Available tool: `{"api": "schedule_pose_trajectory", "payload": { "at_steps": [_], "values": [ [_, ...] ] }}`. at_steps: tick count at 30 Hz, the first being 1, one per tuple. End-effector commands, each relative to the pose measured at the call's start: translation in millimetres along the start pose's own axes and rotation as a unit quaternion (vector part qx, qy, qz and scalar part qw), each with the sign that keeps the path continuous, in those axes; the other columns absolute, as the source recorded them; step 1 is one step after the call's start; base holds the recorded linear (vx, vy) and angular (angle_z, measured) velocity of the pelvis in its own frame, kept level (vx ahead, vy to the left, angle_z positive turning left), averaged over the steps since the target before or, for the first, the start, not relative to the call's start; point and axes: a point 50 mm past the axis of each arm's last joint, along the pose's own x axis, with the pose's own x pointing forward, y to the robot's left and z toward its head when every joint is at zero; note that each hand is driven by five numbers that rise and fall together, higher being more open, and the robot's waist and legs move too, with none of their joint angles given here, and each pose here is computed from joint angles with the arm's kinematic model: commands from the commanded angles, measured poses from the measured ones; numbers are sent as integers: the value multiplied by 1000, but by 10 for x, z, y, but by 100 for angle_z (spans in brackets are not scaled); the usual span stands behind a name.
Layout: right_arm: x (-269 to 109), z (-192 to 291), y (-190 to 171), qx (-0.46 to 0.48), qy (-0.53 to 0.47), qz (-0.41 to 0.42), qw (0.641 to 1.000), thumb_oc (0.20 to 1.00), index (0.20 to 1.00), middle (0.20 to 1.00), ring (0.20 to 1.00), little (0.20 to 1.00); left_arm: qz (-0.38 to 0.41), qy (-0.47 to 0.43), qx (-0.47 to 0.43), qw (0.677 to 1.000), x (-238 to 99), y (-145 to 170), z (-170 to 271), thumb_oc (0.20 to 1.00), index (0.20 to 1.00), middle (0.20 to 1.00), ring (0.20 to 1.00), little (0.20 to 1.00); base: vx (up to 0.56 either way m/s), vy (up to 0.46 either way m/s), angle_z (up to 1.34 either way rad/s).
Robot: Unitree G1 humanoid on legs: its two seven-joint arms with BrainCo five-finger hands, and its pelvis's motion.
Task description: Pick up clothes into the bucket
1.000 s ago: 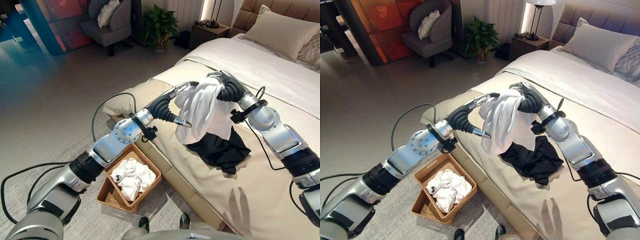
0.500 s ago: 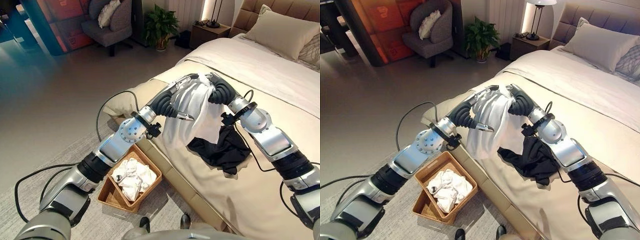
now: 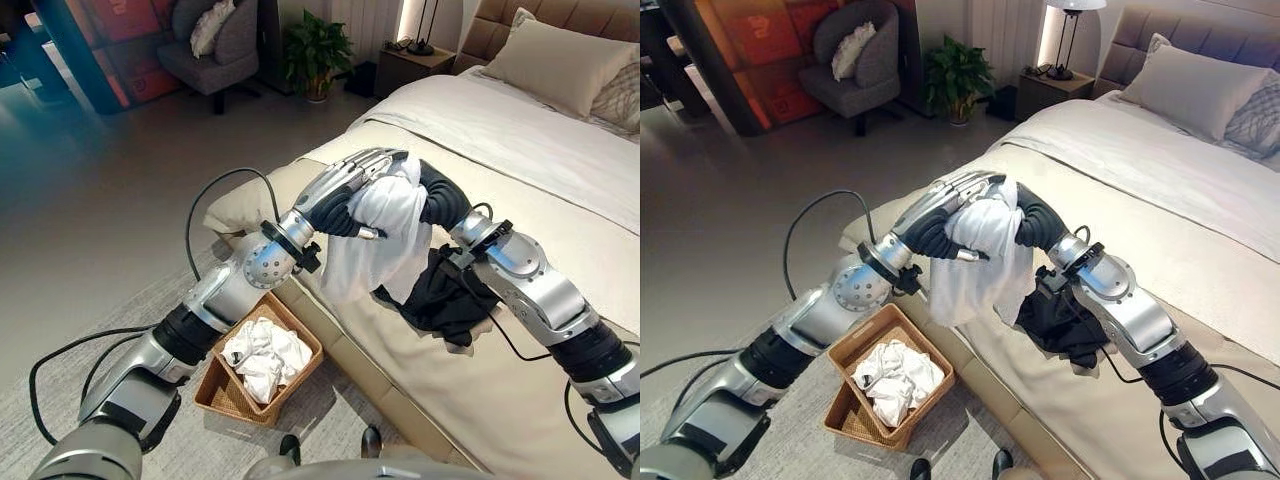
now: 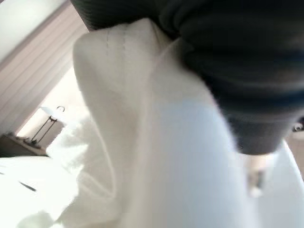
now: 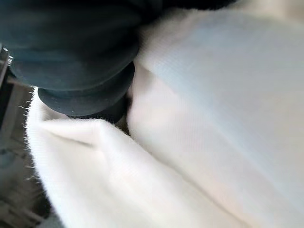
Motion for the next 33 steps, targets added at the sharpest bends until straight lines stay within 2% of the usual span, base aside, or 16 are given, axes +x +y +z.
{"api": "schedule_pose_trajectory", "payload": {
  "at_steps": [1,2,3,4,25,26,30,31,33],
  "values": [
    [18,797,-73,2,-209,-14,978,200,200,200,200,200,-39,35,69,996,-96,4,-191,504,504,504,504,504,6,3,-5],
    [0,810,-93,-1,-212,-20,977,200,200,200,200,200,-37,36,73,996,-113,28,-190,454,454,454,454,454,2,-1,-6],
    [-17,821,-112,-3,-215,-27,976,200,200,200,200,200,-34,35,76,996,-133,54,-183,304,304,304,304,304,8,-1,-7],
    [-32,822,-130,-1,-217,-33,976,200,200,200,200,200,-30,37,78,996,-157,78,-183,200,200,200,200,200,10,3,-8],
    [-211,747,-281,30,-172,-27,984,200,200,200,200,200,44,-21,145,988,-389,700,182,200,200,200,200,200,4,-1,-3],
    [-223,740,-285,33,-171,-27,984,304,304,304,304,304,49,-21,145,988,-405,719,194,200,200,200,200,200,8,-16,-7],
    [-265,716,-278,41,-162,-22,986,275,275,275,275,275,76,-21,137,987,-462,781,229,200,200,200,200,200,-5,-15,-7],
    [-293,698,-274,48,-158,-21,986,200,200,200,200,200,91,-28,128,987,-475,796,268,200,200,200,200,200,0,0,0],
    [-310,692,-264,51,-156,-19,986,200,200,200,200,200,102,-30,121,987,-485,804,285,200,200,200,200,200,0,0,0]
  ]
}}
